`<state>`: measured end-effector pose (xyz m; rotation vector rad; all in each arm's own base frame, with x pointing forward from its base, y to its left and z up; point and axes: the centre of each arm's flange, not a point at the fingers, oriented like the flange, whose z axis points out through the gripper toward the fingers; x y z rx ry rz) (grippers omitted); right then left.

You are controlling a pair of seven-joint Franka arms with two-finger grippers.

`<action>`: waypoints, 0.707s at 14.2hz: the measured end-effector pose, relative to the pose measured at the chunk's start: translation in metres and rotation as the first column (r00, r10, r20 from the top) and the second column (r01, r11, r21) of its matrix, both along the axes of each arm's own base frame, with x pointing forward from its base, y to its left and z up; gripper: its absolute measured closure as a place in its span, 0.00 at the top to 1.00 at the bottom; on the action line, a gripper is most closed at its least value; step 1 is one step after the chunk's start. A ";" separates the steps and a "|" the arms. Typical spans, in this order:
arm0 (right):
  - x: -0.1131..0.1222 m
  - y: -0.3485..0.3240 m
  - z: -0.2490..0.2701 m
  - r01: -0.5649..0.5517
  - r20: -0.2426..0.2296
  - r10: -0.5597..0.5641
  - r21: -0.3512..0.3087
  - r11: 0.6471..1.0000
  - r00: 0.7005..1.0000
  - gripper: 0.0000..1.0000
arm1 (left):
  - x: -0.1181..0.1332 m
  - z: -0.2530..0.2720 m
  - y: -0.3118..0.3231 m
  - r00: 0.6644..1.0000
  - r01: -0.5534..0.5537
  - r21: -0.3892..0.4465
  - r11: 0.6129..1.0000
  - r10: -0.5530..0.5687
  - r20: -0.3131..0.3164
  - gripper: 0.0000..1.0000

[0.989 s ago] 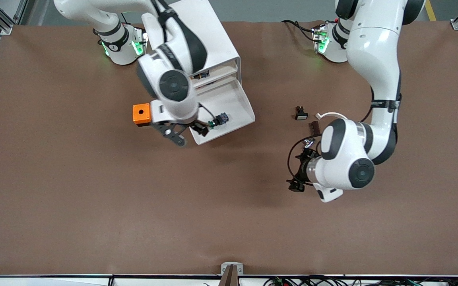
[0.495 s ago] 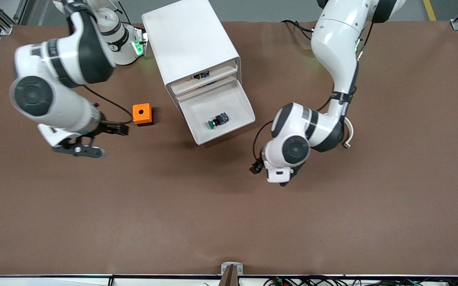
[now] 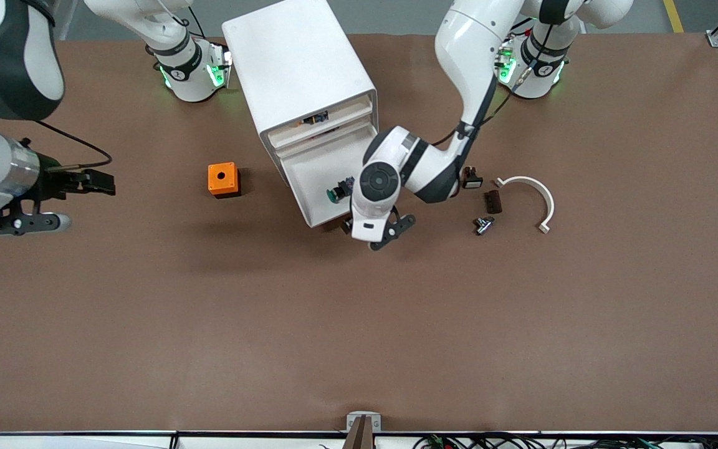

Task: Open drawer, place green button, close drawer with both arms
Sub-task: 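Push the drawer closed into the cabinet with the left gripper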

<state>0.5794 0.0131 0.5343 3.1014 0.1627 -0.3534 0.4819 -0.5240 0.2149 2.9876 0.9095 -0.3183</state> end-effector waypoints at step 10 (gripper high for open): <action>0.001 -0.008 0.035 0.006 0.066 -0.007 0.005 1.000 0.998 1.00 | -0.109 -0.016 -0.072 0.995 -0.024 0.023 0.999 0.026 -0.098 1.00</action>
